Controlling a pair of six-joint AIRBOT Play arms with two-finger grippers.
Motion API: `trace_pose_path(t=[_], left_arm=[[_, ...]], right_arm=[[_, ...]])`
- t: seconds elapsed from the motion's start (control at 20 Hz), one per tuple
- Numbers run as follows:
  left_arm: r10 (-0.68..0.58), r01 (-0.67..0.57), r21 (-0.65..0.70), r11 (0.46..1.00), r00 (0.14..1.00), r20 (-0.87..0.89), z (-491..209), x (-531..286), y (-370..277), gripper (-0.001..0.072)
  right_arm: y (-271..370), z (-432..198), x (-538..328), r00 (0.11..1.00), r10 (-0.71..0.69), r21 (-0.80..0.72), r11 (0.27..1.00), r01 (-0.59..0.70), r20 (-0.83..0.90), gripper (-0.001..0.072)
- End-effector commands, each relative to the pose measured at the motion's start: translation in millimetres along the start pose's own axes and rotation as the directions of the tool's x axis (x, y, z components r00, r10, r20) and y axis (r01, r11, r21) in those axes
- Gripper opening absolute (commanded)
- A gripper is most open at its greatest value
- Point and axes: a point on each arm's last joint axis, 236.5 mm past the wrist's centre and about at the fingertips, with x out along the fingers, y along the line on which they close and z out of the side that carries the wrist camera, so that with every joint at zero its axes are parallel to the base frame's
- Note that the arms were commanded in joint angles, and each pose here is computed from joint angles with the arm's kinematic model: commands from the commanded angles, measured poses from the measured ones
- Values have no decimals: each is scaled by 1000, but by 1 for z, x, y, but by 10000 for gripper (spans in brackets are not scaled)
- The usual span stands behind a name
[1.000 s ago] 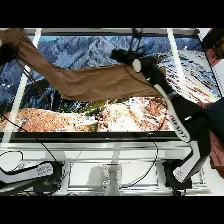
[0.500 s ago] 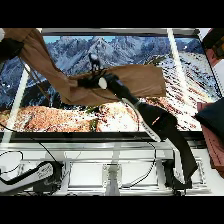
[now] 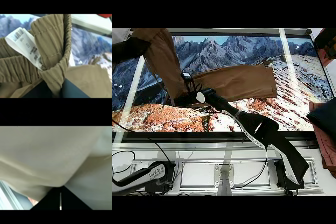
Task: Fold the clothes and pants, and hang the long-sleeved shirts on hangers.
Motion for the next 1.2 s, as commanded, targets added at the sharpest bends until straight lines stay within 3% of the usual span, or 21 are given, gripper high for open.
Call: trace_pose_path(t=[0.0, 0.25, 0.5, 0.55, 0.6, 0.65, 0.8, 0.95, 1.05, 1.15], left_arm=[[-47, 48, 4, 999, 998, -52, -18, 20, -19, 27], [-144, 137, -49, 989, 969, -201, -77, 79, -56, 27], [-182, 176, -47, 983, 941, -286, -155, 159, -103, 31], [-173, 168, -43, 985, 943, -285, -168, 174, -107, 136], [-161, 157, -39, 987, 946, -282, -181, 188, -110, 511], [-161, 156, -39, 987, 941, -296, -196, 197, -115, 682], [-192, 192, -33, 981, 915, -354, -216, 196, -130, 696], [-157, 183, 18, 983, 890, -428, -209, 169, -104, 688], [-61, 89, 32, 996, 869, -491, -198, 140, -56, 598], [51, -30, 49, 998, 854, -518, -182, 109, 4, 594]], right_arm=[[-50, 13, -34, 993, -106, -27, 994, 104, -59, 6], [-139, 38, -162, 944, -264, -120, 962, 244, -196, 7], [-177, 64, -279, 934, -317, -50, 948, 313, -164, 8], [-181, 69, -294, 934, -326, -36, 945, 324, -146, 8], [-183, 73, -306, 934, -332, -26, 943, 332, -129, 8], [-185, 76, -315, 934, -337, -20, 941, 337, -116, 8], [-189, 76, -328, 931, -346, -8, 938, 348, -114, 8], [-196, 71, -333, 924, -357, -3, 933, 360, -136, 8], [-200, 70, -335, 918, -371, -25, 928, 371, -139, 8], [-204, 70, -337, 912, -386, -33, 922, 386, -138, 8]])
